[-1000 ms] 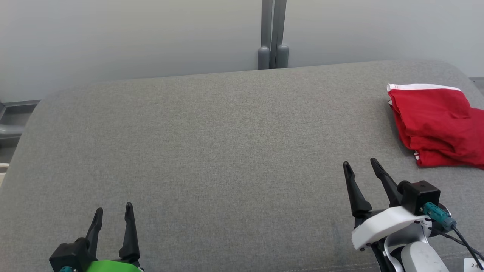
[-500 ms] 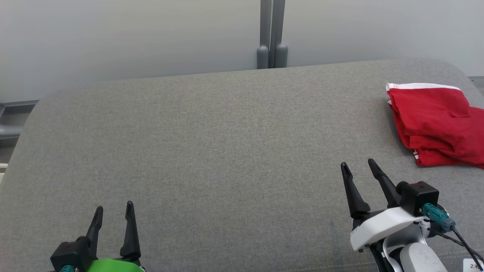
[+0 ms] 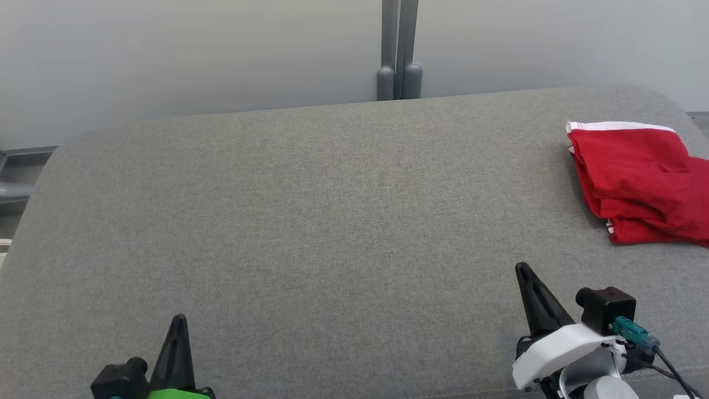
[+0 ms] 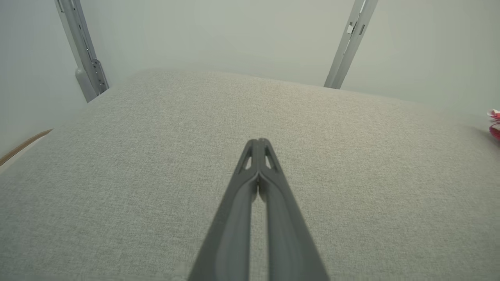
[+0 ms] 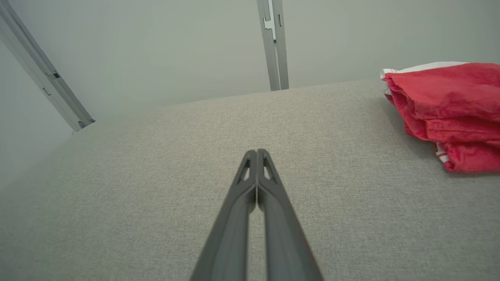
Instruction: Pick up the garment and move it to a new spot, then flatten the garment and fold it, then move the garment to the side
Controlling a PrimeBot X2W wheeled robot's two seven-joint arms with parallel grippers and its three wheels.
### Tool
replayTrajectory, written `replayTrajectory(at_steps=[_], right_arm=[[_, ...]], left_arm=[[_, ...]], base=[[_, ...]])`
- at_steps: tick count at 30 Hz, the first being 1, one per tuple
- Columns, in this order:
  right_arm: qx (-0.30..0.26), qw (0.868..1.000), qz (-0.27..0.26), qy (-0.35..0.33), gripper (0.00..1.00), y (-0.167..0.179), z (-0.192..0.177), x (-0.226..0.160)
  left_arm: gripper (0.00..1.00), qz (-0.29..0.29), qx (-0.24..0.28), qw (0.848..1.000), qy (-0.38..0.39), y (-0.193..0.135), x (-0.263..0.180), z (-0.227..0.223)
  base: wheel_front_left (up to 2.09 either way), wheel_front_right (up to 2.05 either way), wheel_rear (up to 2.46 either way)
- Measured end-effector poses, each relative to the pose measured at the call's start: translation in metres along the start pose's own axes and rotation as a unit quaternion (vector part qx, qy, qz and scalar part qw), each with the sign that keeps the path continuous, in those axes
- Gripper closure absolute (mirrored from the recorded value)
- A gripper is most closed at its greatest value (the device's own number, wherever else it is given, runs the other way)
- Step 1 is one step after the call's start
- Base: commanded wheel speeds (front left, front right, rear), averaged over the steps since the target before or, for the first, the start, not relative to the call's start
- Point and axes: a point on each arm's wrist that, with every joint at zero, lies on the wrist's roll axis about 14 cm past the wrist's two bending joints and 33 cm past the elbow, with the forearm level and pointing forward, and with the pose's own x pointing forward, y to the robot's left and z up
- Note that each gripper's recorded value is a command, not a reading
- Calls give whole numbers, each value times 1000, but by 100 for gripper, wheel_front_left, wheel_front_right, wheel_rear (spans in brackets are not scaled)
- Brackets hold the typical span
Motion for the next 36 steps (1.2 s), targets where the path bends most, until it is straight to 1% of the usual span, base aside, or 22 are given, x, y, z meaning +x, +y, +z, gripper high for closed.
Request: replayTrajectory(at_steps=[7,16,27,36], right_arm=[[64,998,-14,7,100,-7,-4,-2],[142,989,-30,7,100,-17,-5,-2],[224,974,-45,3,100,-27,-3,-1],[284,957,-55,1,100,-35,-3,-2]], left_arm=[[100,11,-58,998,22,4,1,-7],[100,20,-134,990,38,6,4,-11],[100,25,-217,975,44,8,10,-10],[100,24,-279,959,44,6,16,-7]], base=[[0,0,0],[0,0,0],[0,0,0],[0,0,0]])
